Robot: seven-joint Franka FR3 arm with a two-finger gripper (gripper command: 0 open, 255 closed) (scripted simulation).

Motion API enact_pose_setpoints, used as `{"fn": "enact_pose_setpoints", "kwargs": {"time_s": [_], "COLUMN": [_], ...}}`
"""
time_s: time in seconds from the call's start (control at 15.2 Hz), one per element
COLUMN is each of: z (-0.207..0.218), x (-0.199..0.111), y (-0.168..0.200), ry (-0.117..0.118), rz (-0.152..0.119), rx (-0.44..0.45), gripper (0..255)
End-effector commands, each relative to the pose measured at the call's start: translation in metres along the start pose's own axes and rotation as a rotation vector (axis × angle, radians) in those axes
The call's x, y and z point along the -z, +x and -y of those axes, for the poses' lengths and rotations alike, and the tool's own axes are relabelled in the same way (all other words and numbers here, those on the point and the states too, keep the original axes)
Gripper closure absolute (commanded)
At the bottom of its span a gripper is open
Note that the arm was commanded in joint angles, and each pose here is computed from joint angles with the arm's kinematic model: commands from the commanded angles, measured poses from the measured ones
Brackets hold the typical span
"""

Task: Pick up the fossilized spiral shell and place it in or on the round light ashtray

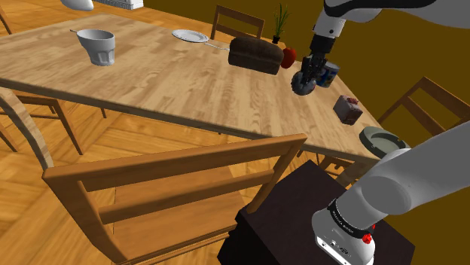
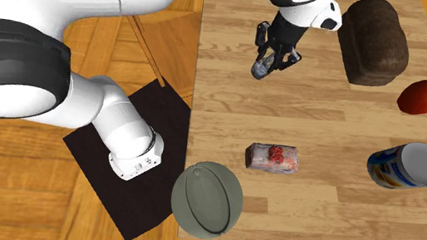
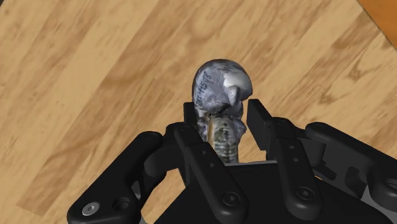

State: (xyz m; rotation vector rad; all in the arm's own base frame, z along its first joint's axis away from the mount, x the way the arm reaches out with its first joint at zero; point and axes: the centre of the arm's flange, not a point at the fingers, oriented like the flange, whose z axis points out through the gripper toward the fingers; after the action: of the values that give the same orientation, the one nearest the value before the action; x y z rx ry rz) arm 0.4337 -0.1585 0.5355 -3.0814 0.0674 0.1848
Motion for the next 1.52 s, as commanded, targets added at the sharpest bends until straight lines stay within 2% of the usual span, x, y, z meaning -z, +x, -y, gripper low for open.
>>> {"fn": "enact_pose_setpoints", "kwargs": {"time_s": [0.0,0.13,1.45], "z": [0.001,0.002,-0.121], "x": [0.010,0.020,0.009], "y": [-0.002,-0.003,-0.237], "ry": [0.000,0.000,0.000], "rz": [0.000,0.000,0.000], "rx": [0.000,0.000,0.000], "gripper": [255,255,255]}}
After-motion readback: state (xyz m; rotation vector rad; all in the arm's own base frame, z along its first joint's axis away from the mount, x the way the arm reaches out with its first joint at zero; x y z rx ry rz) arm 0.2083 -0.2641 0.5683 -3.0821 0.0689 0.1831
